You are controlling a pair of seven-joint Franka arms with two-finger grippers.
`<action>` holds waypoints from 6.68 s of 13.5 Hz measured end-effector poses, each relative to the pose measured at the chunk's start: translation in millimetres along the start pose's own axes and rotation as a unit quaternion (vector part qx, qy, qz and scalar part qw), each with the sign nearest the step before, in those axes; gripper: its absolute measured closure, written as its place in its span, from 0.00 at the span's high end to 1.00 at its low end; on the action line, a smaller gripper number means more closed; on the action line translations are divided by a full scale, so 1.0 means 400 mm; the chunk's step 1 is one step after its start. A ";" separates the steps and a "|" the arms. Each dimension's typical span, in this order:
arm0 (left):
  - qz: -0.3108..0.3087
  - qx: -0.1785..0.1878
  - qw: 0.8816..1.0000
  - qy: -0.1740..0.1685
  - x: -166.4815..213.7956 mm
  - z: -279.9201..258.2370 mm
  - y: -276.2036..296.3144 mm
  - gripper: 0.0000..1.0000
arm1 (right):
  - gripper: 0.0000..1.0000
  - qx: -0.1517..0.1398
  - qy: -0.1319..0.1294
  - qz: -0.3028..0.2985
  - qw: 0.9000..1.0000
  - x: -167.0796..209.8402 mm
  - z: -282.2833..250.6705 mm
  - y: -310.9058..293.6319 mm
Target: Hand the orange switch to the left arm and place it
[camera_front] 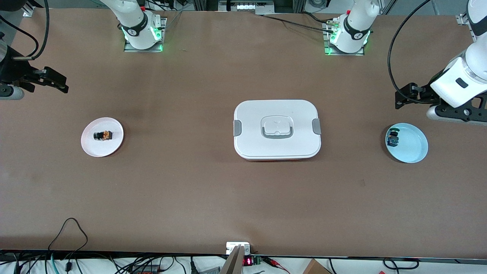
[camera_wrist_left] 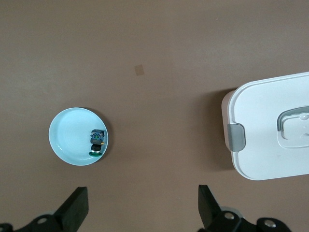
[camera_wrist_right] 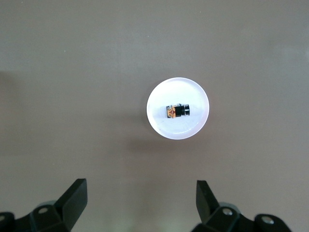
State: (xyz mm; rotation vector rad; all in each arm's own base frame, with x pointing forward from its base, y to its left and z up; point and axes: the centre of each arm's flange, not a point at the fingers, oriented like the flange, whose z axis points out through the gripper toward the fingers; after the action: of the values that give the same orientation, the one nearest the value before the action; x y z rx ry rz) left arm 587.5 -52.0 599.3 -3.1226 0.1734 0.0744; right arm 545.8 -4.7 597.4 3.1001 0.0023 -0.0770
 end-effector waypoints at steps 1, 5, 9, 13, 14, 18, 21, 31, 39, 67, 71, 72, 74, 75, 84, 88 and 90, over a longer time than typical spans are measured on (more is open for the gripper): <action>0.000 0.000 1.000 0.000 0.000 0.000 0.000 1.00 | 1.00 0.000 0.000 0.000 1.000 0.000 0.000 -0.001; 0.000 0.000 1.000 0.000 0.000 0.001 0.000 1.00 | 1.00 0.000 0.002 0.000 1.000 0.000 -0.004 -0.001; 0.000 0.000 1.000 0.000 0.000 0.001 0.000 1.00 | 1.00 0.000 -0.012 0.000 1.000 0.004 0.016 -0.002; 0.000 0.000 1.000 0.000 0.001 0.001 0.000 1.00 | 1.00 -0.006 -0.053 0.001 0.999 0.054 0.126 0.001; 0.000 0.000 1.000 0.000 0.001 0.001 0.000 1.00 | 1.00 -0.006 -0.062 0.003 0.998 0.065 0.152 0.007; 0.000 0.000 1.000 0.000 0.001 0.001 0.000 1.00 | 1.00 -0.010 -0.071 0.008 0.997 0.084 0.190 0.023; 0.000 0.000 1.000 0.000 0.001 0.001 0.000 1.00 | 1.00 -0.011 -0.054 0.012 0.998 0.108 0.211 0.037; 0.000 0.000 1.000 0.000 0.001 0.001 0.000 1.00 | 1.00 -0.012 -0.044 0.008 0.999 0.134 0.504 0.038; 0.000 0.000 1.000 0.000 0.001 0.001 0.000 1.00 | 1.00 -0.007 -0.011 -0.037 0.999 0.078 0.743 0.107; 0.000 0.000 1.000 -0.001 0.001 0.002 0.000 1.00 | 0.98 -0.009 0.014 -0.103 0.995 0.051 1.046 0.176; 0.001 0.000 1.000 -0.001 0.001 0.002 0.004 1.00 | 0.83 -0.009 0.014 -0.122 0.992 0.048 1.047 0.190; 0.002 0.000 1.000 -0.001 0.001 0.002 0.006 1.00 | 0.72 -0.009 0.014 -0.122 0.992 0.047 1.046 0.197; 0.002 0.000 1.000 -0.001 0.001 0.002 0.006 1.00 | 0.72 -0.009 0.014 -0.122 0.992 0.046 1.046 0.202; 0.002 0.000 1.000 -0.001 0.001 0.002 0.006 1.00 | 0.72 -0.009 0.012 -0.122 0.992 0.046 1.046 0.202; 0.002 0.000 1.000 -0.001 0.001 0.002 0.007 1.00 | 0.72 0.002 -0.037 -0.140 0.989 0.110 0.837 0.161; 0.001 0.000 1.000 -0.001 0.001 0.002 0.004 1.00 | 0.72 -0.001 -0.014 -0.176 0.984 0.139 0.684 0.110; 0.001 0.000 1.000 -0.001 0.001 0.002 0.004 1.00 | 0.72 0.005 -0.009 -0.201 0.980 0.162 0.574 0.037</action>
State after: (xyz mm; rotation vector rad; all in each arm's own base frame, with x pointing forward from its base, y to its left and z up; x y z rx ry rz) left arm 587.8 -53.6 598.6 -3.1223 0.1765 0.0761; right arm 599.3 -28.7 365.7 3.0563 0.6287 -0.1175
